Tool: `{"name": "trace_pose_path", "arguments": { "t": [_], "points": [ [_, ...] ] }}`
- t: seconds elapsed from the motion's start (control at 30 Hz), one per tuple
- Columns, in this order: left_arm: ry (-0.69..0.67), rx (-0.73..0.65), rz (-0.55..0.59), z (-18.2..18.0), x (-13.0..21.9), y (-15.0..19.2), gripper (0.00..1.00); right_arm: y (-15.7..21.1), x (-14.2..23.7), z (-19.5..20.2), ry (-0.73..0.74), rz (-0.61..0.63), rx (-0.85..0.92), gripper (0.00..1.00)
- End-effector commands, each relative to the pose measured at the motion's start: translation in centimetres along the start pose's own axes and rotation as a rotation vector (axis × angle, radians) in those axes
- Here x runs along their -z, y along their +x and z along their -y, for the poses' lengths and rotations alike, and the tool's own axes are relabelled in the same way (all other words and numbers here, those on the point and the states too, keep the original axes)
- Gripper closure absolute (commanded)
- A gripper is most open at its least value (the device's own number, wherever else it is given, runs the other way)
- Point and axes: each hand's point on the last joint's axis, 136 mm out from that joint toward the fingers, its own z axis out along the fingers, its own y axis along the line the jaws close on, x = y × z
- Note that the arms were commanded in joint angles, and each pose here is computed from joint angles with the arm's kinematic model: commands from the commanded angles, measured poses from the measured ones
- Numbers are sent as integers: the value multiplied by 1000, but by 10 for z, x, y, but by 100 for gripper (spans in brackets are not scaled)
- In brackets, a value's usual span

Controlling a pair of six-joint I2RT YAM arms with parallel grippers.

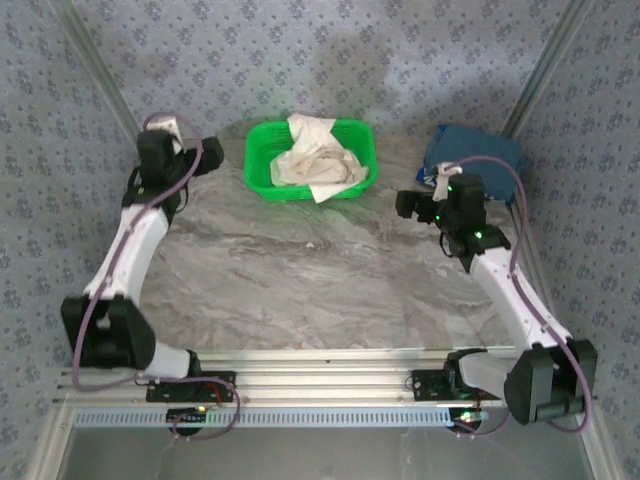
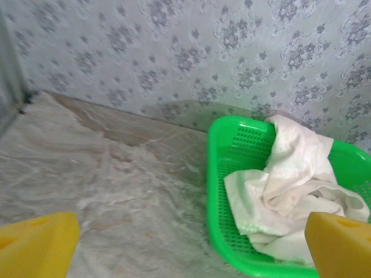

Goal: Fold and stack the t-shirts

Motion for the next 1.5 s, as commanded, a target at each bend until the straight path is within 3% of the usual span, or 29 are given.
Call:
{"name": "trace_pose_path", "arguments": {
  "t": [0.0,0.17,0.3,0.47,0.67,0.73,0.87,1.03,1.27,1.47],
  "points": [
    [3,126,-337,3,-33,72,2,21,-8,-33,-114,-192,-46,0],
    [31,150,-503,28,-86,101,13,4,-30,-78,-234,-244,-44,0],
    [-23,203,-521,18,-121,115,23,-4,-46,-119,-368,-304,-87,0],
    [-77,209,-552,10,-142,130,31,-5,-63,-155,-423,-362,-79,0],
    [-74,197,-625,10,-151,158,61,-4,-92,-167,-355,-428,-78,0],
    [-51,191,-646,14,-147,164,78,-5,-104,-164,-310,-433,-80,0],
    [-55,155,-664,17,-132,169,97,-5,-127,-159,-226,-448,-42,0],
    [-63,149,-685,27,-97,179,100,0,-157,-148,-102,-483,27,0],
    [-55,161,-705,48,-43,210,100,23,-194,-151,-47,-527,77,0],
    [-38,274,-688,60,-2,225,100,59,-215,-135,43,-582,86,0]
  ]
}}
